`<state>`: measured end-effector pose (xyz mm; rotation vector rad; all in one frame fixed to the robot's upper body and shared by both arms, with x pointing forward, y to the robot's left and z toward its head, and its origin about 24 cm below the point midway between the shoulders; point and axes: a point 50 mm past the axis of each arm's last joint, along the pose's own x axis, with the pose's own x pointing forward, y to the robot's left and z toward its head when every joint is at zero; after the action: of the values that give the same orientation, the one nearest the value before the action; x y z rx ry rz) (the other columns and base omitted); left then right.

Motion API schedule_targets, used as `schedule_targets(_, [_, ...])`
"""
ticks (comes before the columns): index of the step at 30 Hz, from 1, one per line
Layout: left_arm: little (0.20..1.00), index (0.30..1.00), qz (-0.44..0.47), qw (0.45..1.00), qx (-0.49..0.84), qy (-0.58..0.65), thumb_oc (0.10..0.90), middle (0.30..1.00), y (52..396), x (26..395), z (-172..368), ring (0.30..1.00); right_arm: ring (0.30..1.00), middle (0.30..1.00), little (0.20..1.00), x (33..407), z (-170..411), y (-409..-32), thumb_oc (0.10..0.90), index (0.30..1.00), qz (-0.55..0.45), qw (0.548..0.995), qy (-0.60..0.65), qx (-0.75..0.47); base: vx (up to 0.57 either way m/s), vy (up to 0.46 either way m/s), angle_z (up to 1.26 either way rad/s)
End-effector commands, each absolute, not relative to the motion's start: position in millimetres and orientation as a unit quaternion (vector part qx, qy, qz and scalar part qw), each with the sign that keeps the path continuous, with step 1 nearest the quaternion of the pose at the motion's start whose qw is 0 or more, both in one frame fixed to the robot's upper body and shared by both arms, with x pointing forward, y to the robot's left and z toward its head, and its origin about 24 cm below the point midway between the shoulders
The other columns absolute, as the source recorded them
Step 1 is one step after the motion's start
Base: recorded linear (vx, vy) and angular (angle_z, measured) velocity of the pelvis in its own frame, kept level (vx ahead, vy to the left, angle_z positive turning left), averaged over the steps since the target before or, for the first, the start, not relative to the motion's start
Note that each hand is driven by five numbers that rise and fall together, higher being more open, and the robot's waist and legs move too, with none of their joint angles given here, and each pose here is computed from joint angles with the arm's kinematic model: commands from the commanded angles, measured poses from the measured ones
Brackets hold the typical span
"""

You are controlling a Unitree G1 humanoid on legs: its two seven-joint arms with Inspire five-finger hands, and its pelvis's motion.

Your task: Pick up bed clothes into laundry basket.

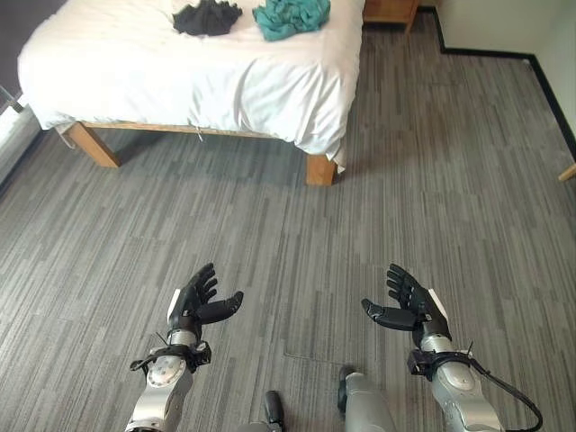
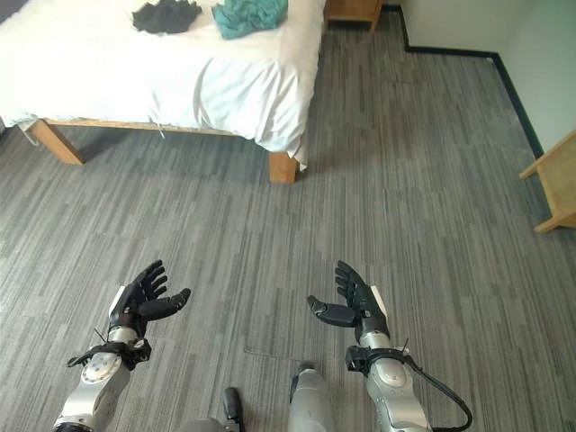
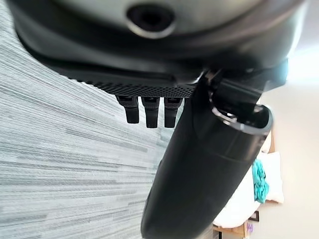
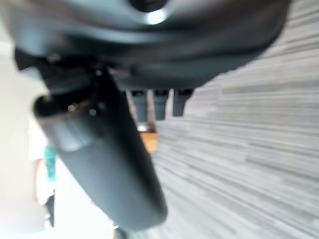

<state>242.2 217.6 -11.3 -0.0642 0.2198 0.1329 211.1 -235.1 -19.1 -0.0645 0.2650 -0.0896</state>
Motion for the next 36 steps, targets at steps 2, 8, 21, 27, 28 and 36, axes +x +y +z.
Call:
schedule_targets(2, [0.900,0.900,0.010,0.998,-0.053,-0.045,0.800,0.900,206,276,48,0.900,0.900,0.900,0.900,228,20,-246,0.800,0.900,-0.040,0.997,0.033,-0.059,0.53,-0.295,0.46])
schedule_targets(8, [0.900,0.900,-0.046,0.982,-0.175,-0.054,0.800,0.900,195,276,50,0.900,0.900,0.900,0.900,230,30,-258,0.800,0.900,-0.044,0.998,0.018,-0.046,0.43,-0.402,0.51])
schedule_targets(21, [0.900,0.900,0.180,0.929,-0.288,-0.149,0.800,0.900,271,247,52,0.900,0.900,0.900,0.900,228,67,-278,0.800,0.900,-0.083,0.993,-0.061,-0.061,0.47,0.057,0.19])
schedule_targets(27, [0.900,0.900,0.184,0.945,-0.240,-0.126,0.800,0.900,274,246,51,0.900,0.900,0.900,0.900,230,58,-269,0.800,0.900,-0.104,0.993,-0.063,-0.004,0.36,0.261,0.25])
schedule_targets(28, [0.900,0.900,0.184,0.945,-0.240,-0.126,0.800,0.900,274,247,51,0.900,0.900,0.900,0.900,230,58,-269,0.800,0.900,-0.103,0.993,-0.063,-0.004,0.22,0.227,0.48])
schedule_targets(36, [0.900,0.900,0.180,0.953,-0.208,-0.125,0.800,0.900,282,243,55,0.900,0.900,0.900,0.900,227,59,-268,0.800,0.900,-0.090,0.993,-0.053,-0.045,0.39,0.222,0.35])
